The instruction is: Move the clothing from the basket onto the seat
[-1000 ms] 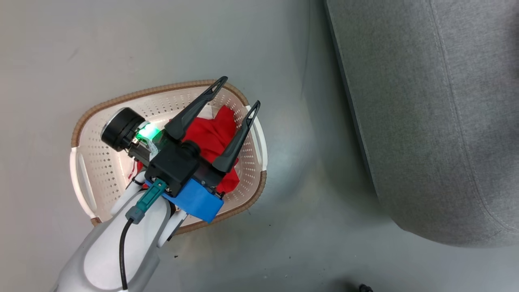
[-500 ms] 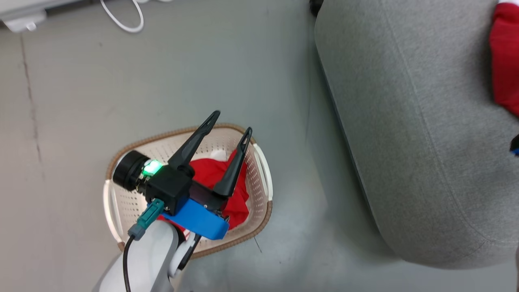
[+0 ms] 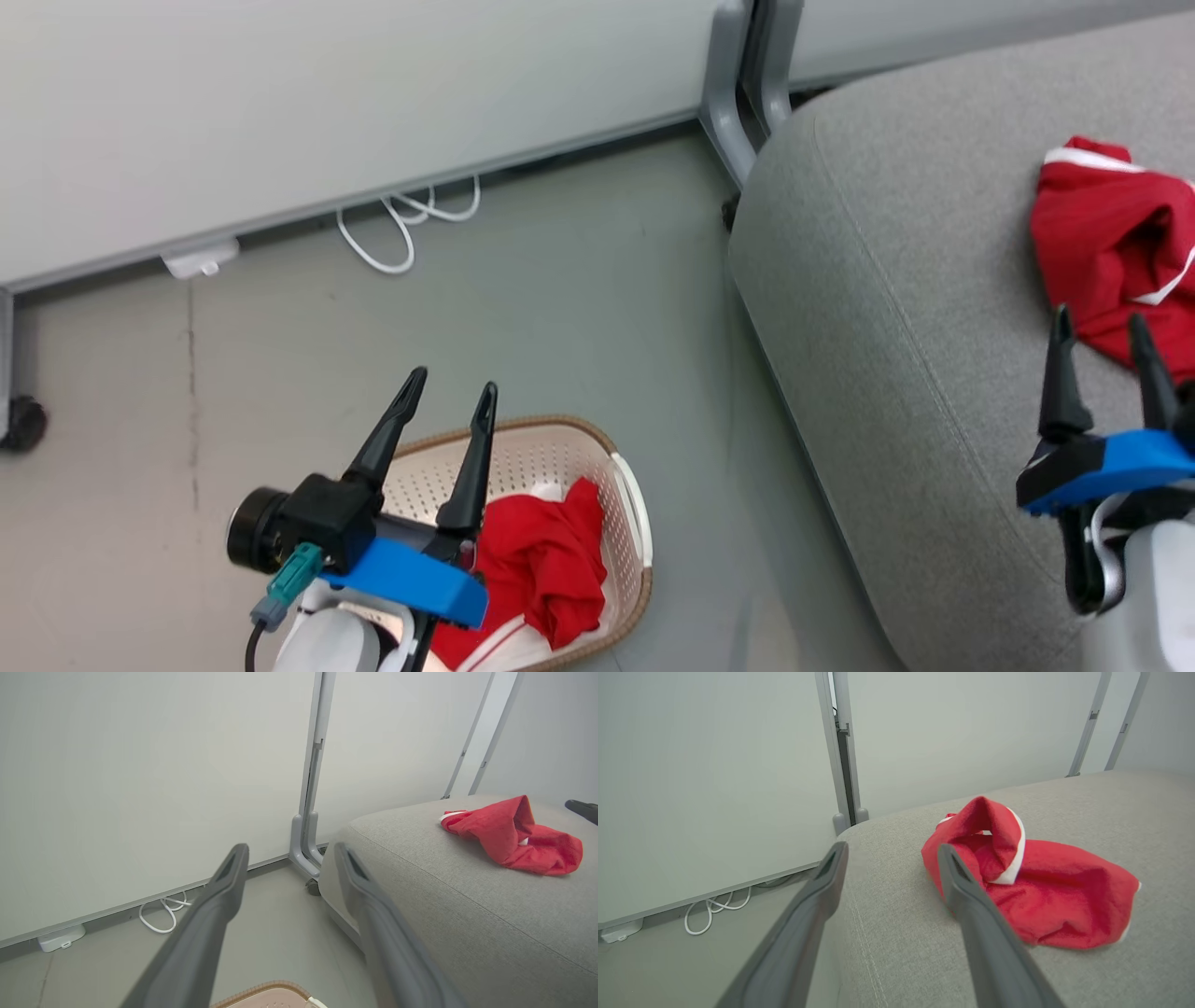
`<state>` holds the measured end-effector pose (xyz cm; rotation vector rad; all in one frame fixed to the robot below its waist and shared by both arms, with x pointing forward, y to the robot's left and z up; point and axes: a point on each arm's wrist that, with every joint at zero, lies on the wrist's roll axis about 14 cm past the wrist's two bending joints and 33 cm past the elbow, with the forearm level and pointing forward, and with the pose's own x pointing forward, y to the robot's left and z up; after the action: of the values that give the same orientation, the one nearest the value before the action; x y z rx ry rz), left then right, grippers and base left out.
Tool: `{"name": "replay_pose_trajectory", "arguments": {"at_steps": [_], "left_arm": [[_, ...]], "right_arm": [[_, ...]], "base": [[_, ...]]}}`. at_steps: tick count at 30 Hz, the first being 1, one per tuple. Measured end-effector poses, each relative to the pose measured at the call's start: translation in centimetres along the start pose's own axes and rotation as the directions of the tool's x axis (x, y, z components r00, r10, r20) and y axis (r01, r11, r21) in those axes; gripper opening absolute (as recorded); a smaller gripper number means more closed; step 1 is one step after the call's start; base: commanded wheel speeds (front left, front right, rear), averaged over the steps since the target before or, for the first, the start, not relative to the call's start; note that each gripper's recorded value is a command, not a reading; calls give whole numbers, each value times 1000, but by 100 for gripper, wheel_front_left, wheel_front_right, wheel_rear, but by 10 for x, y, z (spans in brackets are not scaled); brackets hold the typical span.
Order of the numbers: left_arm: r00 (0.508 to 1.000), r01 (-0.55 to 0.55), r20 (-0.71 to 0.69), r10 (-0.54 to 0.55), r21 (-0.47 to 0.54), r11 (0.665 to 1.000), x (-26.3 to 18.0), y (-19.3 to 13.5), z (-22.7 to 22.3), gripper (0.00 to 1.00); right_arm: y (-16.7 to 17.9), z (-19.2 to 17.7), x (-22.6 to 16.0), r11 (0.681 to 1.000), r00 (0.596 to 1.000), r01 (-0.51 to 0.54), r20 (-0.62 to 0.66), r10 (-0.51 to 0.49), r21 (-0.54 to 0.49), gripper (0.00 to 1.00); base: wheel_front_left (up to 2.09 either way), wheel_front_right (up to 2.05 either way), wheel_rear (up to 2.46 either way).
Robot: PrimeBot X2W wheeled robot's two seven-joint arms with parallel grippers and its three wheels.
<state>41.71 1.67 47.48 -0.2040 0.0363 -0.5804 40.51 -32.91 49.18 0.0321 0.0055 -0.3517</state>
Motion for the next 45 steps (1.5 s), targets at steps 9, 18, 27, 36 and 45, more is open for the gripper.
{"name": "replay_pose_trajectory", "arguments": {"at_steps": [9, 18, 27, 36, 45], "left_arm": [[984, -176, 36, 176, -4, 984, -46, 29, 16, 100], [936, -349, 50, 349, -13, 937, -93, 66, 20, 100], [903, -427, 55, 427, -7, 904, -120, 82, 20, 100], [887, -458, 58, 458, -10, 889, -130, 89, 21, 100], [890, -454, 51, 454, -9, 891, -129, 88, 19, 100]], "right_arm": [[49, 17, -40, 987, 987, -158, 34, 158, 11, 100], [100, 23, -62, 948, 950, -312, 40, 310, 56, 100], [125, 26, -72, 919, 922, -386, 49, 384, 82, 100], [137, 26, -73, 904, 909, -418, 57, 414, 90, 100], [140, 22, -75, 900, 905, -424, 45, 422, 99, 100]], "base": [[0, 0, 0], [0, 0, 0], [0, 0, 0], [0, 0, 0], [0, 0, 0]]}}
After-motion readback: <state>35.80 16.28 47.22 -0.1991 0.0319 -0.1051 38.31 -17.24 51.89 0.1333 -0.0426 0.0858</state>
